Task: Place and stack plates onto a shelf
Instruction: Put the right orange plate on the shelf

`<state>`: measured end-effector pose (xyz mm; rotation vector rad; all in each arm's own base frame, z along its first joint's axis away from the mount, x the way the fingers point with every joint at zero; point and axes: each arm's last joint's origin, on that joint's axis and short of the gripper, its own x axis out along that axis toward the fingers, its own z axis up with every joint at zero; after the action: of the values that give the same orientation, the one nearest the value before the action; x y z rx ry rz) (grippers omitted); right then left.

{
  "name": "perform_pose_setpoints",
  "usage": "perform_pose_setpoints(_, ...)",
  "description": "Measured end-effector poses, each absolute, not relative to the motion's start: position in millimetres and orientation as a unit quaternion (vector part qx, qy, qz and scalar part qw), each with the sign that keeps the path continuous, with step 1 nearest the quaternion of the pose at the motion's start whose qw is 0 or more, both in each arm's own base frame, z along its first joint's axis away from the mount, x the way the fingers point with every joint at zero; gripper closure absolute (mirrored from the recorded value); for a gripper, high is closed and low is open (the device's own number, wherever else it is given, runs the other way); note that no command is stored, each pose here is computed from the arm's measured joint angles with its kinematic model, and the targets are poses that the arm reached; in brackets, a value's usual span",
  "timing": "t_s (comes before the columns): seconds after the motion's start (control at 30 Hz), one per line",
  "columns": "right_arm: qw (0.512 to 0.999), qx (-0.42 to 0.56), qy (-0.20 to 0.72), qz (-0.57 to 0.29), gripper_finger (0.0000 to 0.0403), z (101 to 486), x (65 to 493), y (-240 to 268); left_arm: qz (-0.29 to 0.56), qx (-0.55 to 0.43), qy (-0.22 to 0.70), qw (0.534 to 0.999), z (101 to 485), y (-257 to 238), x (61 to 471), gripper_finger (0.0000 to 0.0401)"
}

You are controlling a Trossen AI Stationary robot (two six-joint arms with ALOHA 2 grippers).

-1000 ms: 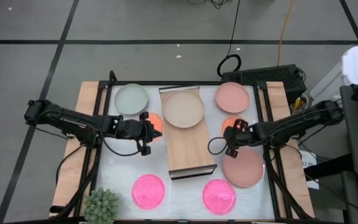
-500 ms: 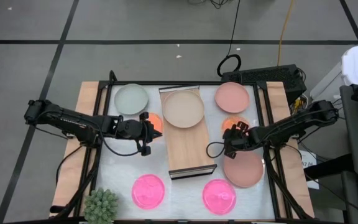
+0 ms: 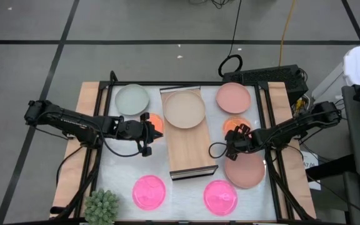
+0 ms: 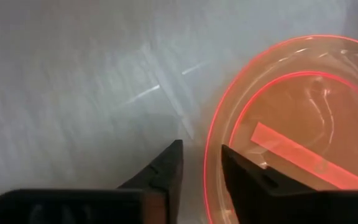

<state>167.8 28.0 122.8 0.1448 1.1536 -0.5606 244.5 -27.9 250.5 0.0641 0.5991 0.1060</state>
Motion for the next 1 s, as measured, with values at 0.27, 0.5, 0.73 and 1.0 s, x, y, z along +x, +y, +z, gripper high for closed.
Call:
perform_pose_setpoints(0.27,0.800,0.056,0.540,-0.256,0.0397,122.3,167.6,27.8,0.051,0.034,0.295,0.953,250.5,-27.9,244.5,0.0370)
perform_pose_setpoints(0.5,0.800,0.056,0.540,-0.257,0.0397,122.2,167.7,27.6,0.050,0.038,0.295,0.953,250.5,-27.9,244.5,0.0370)
perform_pose_setpoints(0.73,0.801,0.059,0.538,-0.255,0.0402,123.8,169.2,28.1,0.050,0.038,0.295,0.953,250.5,-27.9,244.5,0.0370)
perform_pose_setpoints(1.0,0.800,0.060,0.540,-0.254,0.0403,132.7,174.7,29.5,0.050,0.039,0.296,0.953,250.3,-27.9,244.4,0.0370)
